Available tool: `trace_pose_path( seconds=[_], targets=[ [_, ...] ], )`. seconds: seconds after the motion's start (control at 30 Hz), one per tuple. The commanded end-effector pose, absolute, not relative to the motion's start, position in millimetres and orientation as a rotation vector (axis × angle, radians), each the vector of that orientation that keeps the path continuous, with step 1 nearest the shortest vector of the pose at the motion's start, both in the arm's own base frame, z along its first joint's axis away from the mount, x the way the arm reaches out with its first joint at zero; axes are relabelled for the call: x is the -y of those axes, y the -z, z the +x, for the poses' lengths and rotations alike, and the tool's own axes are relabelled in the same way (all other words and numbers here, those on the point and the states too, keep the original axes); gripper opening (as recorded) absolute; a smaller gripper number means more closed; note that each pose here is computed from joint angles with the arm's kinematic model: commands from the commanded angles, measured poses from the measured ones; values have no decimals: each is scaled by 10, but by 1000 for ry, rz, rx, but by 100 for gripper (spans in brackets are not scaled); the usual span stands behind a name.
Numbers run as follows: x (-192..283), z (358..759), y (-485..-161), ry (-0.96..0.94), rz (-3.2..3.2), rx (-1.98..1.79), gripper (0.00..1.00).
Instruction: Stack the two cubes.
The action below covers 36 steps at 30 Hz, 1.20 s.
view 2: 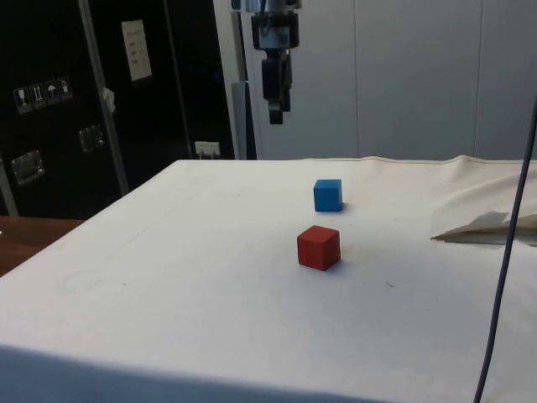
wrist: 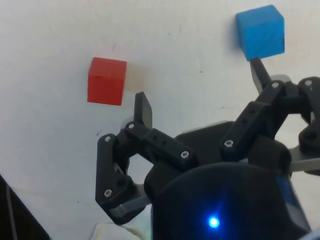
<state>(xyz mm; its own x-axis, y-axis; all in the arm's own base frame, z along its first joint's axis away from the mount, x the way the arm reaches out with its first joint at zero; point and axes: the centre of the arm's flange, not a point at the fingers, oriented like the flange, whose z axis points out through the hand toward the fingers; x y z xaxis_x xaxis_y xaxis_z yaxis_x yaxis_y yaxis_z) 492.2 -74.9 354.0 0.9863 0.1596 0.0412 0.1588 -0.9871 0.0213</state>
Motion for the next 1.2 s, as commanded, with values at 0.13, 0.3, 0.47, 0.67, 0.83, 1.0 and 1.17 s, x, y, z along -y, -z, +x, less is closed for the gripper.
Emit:
trace_pose_path(
  seconds=[0.13,0.3,0.47,0.67,0.83,1.0,1.17],
  targets=[
    [857,4827,-3468,-77,3103,-285,100],
    [913,4768,-3410,-79,3101,-304,100],
    [958,4691,-3310,-88,3098,-314,100],
    [1013,4613,-3169,-104,3094,-313,100],
    [1051,4576,-3094,-114,3093,-302,100],
    [1111,4544,-2986,-128,3090,-278,100],
    [1174,4537,-2899,-130,3088,-250,100]
  ],
)
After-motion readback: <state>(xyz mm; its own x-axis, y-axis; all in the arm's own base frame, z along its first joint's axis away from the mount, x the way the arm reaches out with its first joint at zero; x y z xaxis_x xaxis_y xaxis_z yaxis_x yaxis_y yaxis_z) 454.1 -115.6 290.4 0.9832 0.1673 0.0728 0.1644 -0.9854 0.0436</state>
